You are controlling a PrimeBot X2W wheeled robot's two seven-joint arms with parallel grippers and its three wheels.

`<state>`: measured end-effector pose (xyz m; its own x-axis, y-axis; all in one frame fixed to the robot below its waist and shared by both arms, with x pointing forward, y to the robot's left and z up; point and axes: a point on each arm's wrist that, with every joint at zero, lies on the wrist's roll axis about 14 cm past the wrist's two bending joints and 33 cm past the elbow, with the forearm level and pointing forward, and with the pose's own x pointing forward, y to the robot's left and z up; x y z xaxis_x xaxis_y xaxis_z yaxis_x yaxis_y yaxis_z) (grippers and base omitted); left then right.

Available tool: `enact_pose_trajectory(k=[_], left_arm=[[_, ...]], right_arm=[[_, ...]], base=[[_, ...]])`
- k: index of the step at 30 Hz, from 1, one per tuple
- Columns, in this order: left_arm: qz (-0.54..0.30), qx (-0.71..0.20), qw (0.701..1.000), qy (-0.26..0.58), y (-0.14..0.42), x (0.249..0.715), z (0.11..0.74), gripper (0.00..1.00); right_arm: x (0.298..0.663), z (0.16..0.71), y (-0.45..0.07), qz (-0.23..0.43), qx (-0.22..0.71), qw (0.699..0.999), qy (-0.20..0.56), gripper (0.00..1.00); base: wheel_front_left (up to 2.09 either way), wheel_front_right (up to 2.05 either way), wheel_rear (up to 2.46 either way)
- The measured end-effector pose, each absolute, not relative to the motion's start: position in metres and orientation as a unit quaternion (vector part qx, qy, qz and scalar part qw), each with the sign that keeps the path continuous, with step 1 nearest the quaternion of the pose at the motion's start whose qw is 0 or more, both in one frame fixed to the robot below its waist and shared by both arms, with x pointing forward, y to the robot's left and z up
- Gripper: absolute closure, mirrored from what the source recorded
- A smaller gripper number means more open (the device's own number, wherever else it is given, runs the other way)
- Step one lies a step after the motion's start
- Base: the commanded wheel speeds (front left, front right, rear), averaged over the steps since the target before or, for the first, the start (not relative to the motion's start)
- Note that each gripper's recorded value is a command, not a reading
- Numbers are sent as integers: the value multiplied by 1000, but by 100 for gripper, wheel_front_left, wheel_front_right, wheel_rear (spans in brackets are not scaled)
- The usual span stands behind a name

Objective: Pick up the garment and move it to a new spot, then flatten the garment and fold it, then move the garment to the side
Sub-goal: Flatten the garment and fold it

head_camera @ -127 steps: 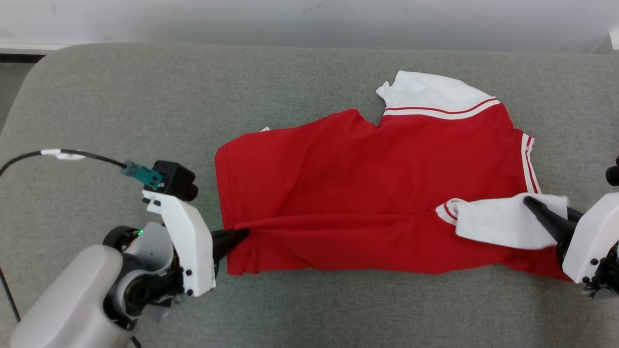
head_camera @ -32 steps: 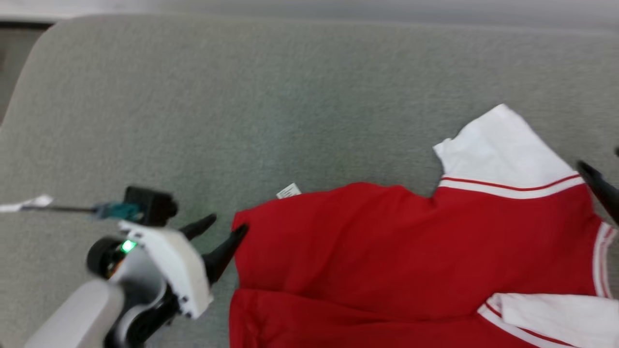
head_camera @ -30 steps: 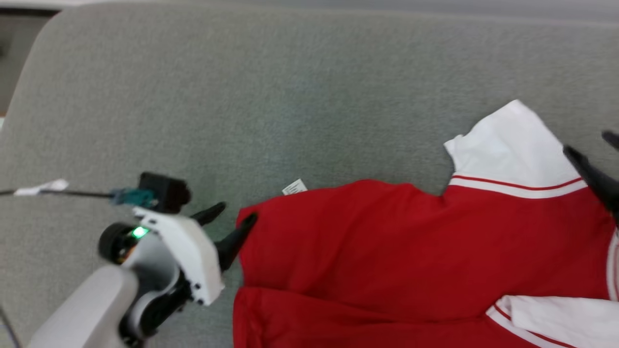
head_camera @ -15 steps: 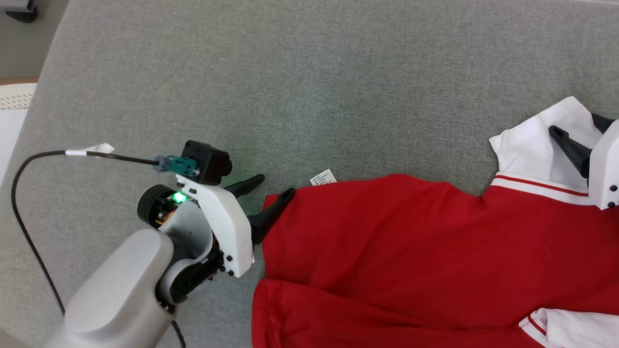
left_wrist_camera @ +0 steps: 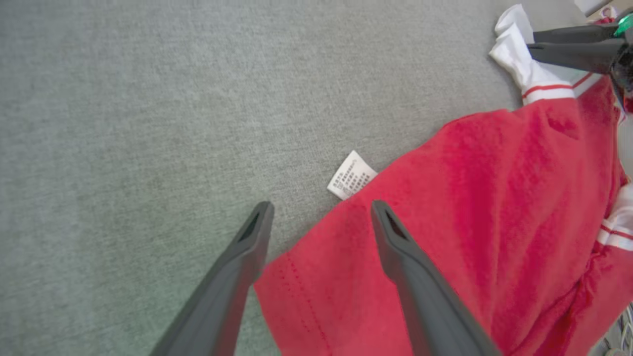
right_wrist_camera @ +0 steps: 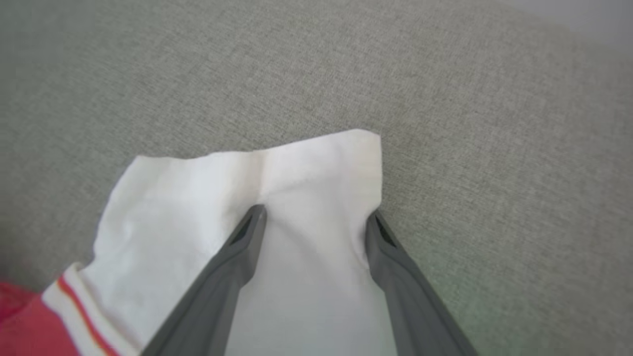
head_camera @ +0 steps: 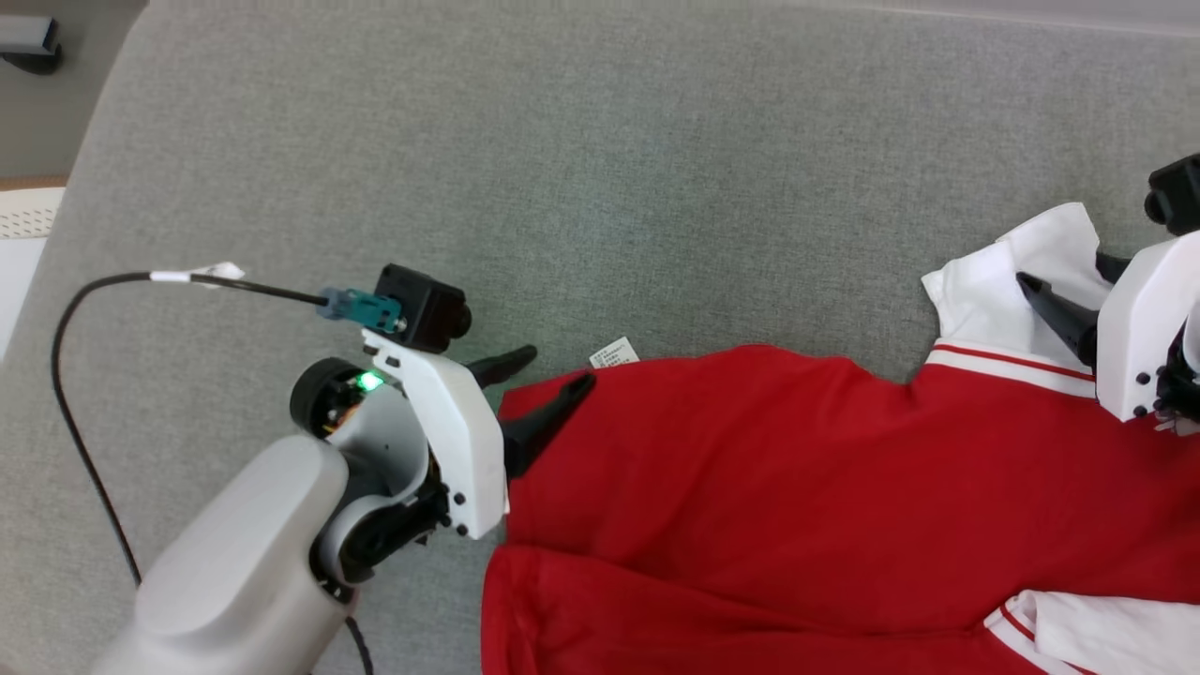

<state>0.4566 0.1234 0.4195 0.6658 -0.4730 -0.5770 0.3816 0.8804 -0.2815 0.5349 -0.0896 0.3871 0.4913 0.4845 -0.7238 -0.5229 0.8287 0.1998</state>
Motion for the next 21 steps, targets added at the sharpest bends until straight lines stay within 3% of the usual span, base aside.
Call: enact_pose_trajectory(k=[12, 13, 14, 21], left_arm=[[-258, -47, 885, 385, 115, 445, 395, 0], [-262, -45, 883, 388, 113, 445, 395, 75], [-265, -43, 880, 391, 112, 445, 394, 100], [-309, -74, 859, 403, 87, 428, 404, 100]], right_arm=[[529, 379, -87, 301, -22, 851, 429, 0], [529, 380, -86, 303, -22, 850, 430, 100], [528, 380, -84, 305, -20, 850, 430, 100], [534, 401, -68, 317, 32, 864, 389, 100]], base=[[0, 0, 0], [0, 0, 0], [0, 0, 0], [0, 0, 0]])
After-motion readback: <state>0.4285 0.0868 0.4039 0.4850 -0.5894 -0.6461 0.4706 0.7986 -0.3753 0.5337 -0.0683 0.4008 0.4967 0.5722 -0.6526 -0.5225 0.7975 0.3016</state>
